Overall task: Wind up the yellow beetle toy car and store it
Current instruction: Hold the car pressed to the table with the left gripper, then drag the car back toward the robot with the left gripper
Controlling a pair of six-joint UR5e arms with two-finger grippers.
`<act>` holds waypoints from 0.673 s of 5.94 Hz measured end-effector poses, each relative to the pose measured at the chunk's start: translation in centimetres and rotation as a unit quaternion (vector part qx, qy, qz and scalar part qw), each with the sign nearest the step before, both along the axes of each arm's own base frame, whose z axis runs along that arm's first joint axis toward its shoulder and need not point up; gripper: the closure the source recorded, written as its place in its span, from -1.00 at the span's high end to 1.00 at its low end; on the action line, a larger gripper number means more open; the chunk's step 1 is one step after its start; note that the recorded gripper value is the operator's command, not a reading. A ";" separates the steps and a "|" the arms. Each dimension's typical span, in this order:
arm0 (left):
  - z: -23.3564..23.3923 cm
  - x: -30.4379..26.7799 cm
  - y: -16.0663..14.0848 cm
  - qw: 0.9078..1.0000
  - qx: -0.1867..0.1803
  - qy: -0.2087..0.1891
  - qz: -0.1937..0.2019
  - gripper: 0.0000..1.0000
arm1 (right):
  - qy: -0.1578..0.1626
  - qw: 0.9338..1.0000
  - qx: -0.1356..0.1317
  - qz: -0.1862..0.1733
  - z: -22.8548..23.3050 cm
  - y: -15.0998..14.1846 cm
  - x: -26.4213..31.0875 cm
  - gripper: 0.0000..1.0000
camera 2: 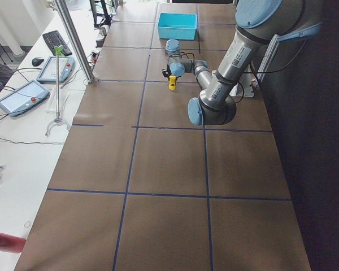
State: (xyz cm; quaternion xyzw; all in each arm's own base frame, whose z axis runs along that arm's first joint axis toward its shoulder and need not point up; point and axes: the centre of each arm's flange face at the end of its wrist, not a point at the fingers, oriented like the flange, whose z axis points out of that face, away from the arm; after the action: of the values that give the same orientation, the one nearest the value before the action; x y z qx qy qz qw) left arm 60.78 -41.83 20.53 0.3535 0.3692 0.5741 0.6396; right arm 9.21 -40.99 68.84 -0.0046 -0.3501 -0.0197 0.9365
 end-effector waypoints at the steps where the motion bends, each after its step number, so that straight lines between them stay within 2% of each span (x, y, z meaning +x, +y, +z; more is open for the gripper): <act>1: 0.6 -0.1 0.1 1.000 -0.007 0.006 -0.005 -1.00 | 0.000 1.000 0.001 0.000 -0.1 -0.1 0.0 1.00; 4: 3.2 -0.5 0.4 1.000 -0.004 0.015 -0.006 -1.00 | -0.001 1.000 0.001 0.000 -0.1 -0.1 0.0 1.00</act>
State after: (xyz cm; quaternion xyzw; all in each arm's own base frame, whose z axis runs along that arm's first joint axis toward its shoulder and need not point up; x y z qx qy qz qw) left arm 60.31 -41.43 23.75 0.3617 0.3788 0.5639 0.6385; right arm 9.20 -41.06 68.77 -0.0039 -0.3507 -0.0199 0.9363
